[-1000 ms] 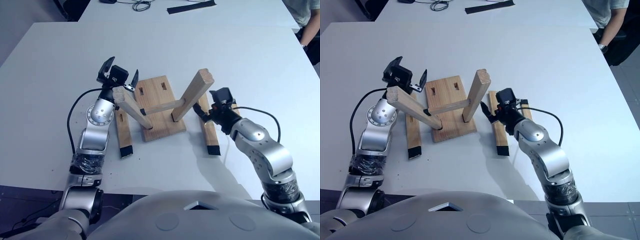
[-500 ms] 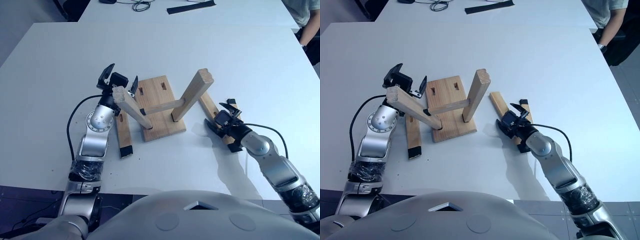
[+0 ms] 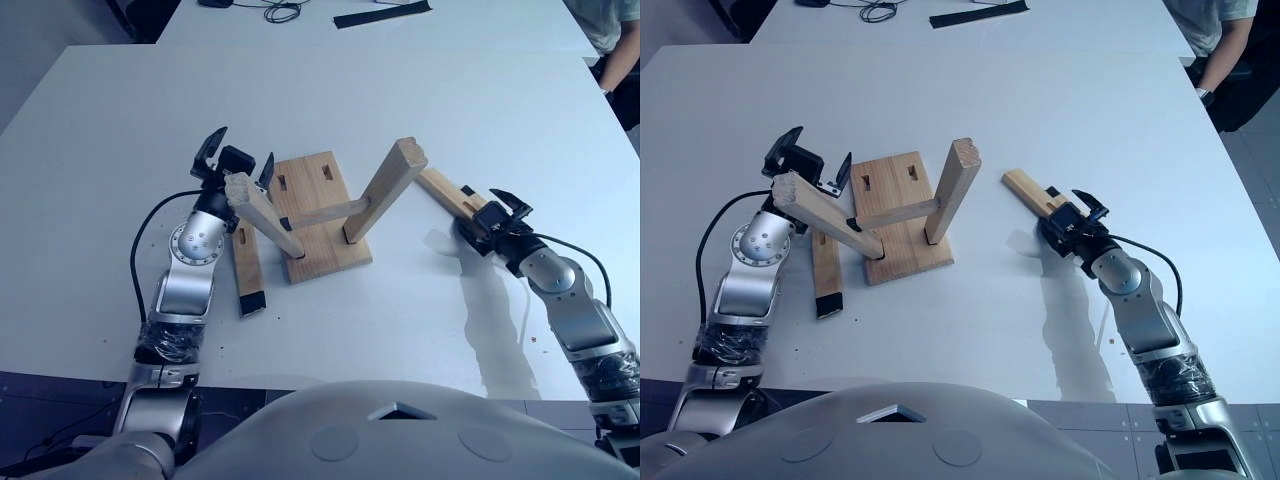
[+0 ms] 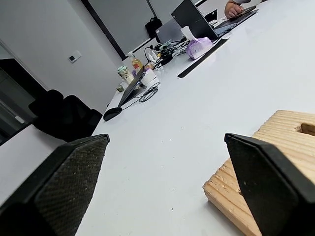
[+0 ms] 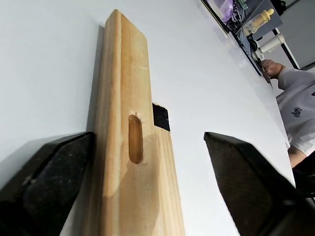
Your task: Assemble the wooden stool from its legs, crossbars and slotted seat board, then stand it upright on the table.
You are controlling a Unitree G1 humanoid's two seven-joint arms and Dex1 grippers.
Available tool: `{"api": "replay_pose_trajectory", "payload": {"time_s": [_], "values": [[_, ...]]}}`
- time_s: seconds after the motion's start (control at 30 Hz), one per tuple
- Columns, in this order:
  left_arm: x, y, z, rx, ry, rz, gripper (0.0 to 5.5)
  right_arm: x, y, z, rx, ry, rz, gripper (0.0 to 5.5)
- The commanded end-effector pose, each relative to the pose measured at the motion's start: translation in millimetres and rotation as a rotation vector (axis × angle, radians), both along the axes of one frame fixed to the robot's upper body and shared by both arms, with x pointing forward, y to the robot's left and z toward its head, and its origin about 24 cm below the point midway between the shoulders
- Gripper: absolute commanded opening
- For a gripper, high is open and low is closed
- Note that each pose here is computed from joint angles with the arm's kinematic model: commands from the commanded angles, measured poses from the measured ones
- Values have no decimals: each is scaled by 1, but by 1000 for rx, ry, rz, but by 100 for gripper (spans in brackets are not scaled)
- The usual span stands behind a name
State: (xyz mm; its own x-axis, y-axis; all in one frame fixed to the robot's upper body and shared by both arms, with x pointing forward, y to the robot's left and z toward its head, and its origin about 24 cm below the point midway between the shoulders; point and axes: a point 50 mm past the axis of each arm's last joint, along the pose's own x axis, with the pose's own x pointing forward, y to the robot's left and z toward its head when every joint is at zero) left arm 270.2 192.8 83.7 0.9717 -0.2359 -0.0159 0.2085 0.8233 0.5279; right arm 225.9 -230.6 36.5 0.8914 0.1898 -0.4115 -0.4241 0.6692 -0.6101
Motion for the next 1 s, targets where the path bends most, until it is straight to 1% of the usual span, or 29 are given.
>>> {"api": "replay_pose_trajectory", "payload": {"time_s": [0.03,0.13,0.23,0.33,0.43,0.57,0.63,0.83,1.0], "values": [[7,-6,-2,74,-14,-97,434,-8,14,6,55,24,39,415],[17,-22,-6,107,-38,-209,434,-15,34,24,139,62,156,415],[28,-32,-8,148,-68,-281,434,-29,47,41,153,148,323,415],[41,-29,-13,210,-79,-306,434,-40,58,57,180,235,472,415],[51,-22,-19,297,-75,-327,434,-51,72,68,257,314,584,415],[55,-16,-36,405,-32,-372,434,-57,95,78,384,365,706,415],[56,-15,-46,410,7,-371,434,-54,109,75,451,394,732,415],[60,-21,-57,407,52,-386,434,-46,142,57,519,472,763,415],[60,-23,-60,413,70,-402,434,-41,161,41,511,493,754,415]]}}
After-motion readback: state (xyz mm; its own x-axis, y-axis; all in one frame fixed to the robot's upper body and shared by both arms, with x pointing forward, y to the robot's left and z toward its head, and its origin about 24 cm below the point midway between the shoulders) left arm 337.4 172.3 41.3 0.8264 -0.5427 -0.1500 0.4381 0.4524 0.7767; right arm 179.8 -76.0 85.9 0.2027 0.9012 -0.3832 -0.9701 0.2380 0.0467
